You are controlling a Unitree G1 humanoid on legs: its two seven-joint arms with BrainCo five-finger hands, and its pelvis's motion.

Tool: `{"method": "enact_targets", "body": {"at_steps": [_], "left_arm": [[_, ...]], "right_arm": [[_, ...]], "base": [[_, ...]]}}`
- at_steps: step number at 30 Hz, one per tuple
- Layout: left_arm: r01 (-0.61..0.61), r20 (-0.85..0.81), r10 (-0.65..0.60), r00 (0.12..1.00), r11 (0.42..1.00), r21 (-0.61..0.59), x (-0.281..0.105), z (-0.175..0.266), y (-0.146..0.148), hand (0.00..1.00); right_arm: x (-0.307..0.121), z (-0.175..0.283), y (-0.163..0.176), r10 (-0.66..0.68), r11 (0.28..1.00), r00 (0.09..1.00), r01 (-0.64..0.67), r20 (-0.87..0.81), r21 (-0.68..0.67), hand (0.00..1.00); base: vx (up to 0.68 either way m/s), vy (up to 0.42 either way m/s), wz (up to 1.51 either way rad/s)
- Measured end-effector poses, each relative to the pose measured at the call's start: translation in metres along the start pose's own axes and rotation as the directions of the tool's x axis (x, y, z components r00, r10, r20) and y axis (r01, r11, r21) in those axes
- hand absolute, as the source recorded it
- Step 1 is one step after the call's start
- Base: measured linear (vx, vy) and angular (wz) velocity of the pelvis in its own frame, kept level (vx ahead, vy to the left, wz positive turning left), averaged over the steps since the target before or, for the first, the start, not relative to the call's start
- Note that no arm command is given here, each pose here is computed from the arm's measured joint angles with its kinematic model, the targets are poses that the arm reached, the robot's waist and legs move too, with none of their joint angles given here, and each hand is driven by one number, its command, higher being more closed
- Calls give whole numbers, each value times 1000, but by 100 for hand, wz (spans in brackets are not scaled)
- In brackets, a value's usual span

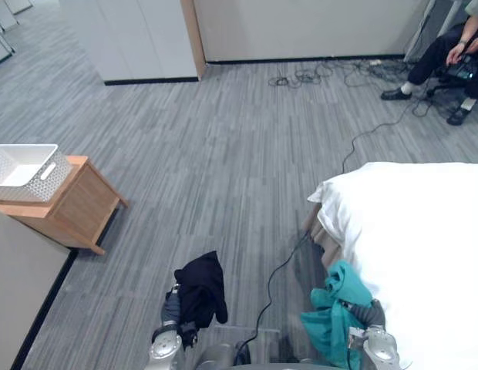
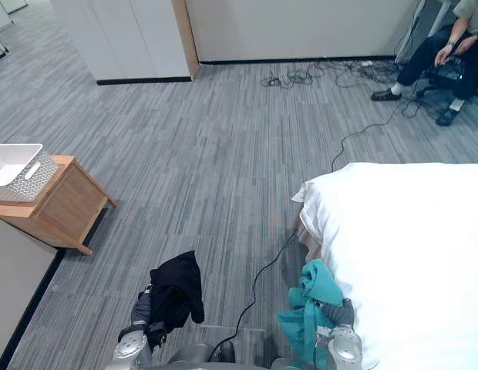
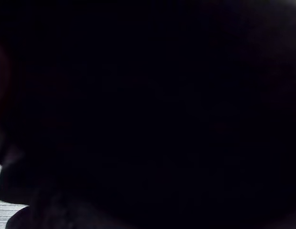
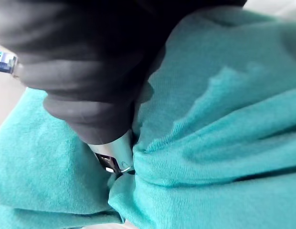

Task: Tidy the bed and pick cloth on bed and put in laundry

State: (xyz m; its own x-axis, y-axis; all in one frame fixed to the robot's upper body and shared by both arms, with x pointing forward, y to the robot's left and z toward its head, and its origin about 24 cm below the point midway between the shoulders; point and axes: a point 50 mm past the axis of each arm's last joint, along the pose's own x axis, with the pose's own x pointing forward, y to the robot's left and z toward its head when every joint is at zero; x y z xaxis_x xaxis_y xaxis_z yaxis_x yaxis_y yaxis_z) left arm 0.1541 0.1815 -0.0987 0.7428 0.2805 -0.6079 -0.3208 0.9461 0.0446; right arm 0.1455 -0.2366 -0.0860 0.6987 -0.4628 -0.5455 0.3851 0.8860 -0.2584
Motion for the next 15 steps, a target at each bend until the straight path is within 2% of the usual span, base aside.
{"method": "enact_targets", "body": {"at_steps": [4,7,11,15], "left_arm": [[23,-6,-23,1000,1000,-4,-1,-1,-3,100],[16,-5,-16,1000,1000,15,-4,-3,2,100],[33,23,-35,999,997,71,0,7,3,100],[52,99,-59,993,997,65,5,29,-5,100]], "right_arm": [[2,1,-6,1,1000,1000,-1,2,-23,100],[-2,-7,-2,10,1000,999,-11,-31,-29,100],[-5,-10,9,39,999,998,-41,-44,-32,100],[0,16,15,54,998,997,-53,52,-22,100]], "base": [[285,82,-14],[551,98,-2],[606,64,69],[600,-130,68]]}}
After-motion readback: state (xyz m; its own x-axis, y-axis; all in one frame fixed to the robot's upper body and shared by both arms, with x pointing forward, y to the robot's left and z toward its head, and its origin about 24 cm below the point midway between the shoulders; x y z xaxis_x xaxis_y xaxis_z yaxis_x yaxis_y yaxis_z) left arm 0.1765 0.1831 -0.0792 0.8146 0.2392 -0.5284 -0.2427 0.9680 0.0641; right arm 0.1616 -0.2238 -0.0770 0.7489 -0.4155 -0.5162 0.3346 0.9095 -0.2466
